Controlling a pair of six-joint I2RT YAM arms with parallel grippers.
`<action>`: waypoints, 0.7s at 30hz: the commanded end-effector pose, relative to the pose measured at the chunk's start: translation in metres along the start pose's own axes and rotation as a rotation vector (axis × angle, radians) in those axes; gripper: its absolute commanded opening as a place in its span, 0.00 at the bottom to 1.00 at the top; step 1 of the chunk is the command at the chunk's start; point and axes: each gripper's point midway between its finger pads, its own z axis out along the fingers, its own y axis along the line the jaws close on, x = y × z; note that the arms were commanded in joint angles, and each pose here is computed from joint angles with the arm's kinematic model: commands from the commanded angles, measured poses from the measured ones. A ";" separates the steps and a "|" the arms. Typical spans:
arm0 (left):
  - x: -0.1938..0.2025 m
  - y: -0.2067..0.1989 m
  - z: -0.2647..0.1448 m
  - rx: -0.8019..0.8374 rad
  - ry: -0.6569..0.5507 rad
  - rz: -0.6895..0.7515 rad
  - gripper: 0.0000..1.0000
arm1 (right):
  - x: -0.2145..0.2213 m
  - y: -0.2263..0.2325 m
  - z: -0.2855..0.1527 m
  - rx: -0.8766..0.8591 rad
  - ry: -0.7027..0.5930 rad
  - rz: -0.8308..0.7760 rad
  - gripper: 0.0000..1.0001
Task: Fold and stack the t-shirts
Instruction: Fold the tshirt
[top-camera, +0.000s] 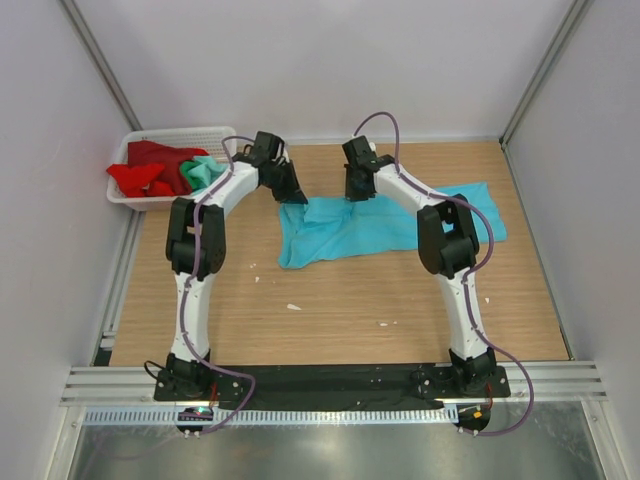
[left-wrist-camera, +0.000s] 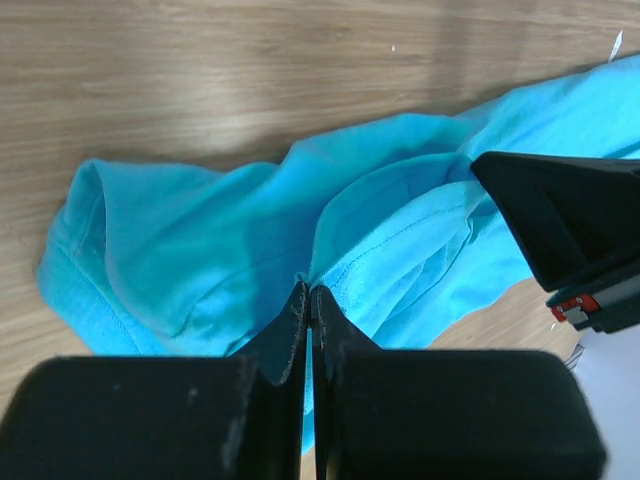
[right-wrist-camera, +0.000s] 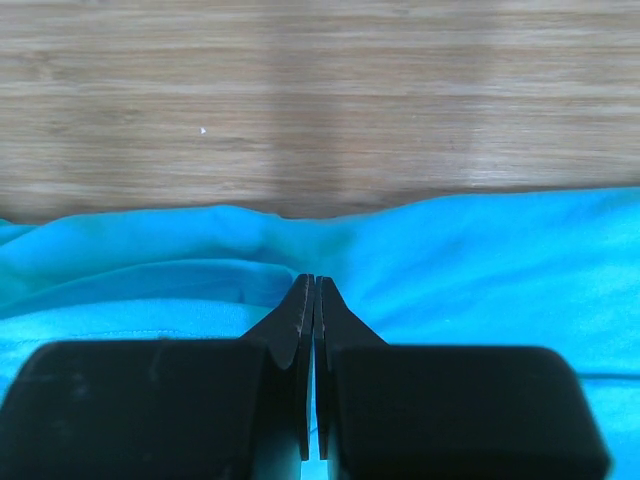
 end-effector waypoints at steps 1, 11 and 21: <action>-0.025 -0.019 -0.005 0.053 -0.067 0.055 0.00 | -0.044 0.005 -0.035 -0.033 -0.141 0.051 0.03; -0.035 -0.040 -0.025 0.110 -0.110 0.129 0.00 | -0.050 0.011 -0.044 -0.087 -0.164 0.060 0.04; 0.030 -0.051 -0.053 0.107 -0.036 0.178 0.00 | -0.030 0.009 -0.070 -0.118 -0.121 0.095 0.04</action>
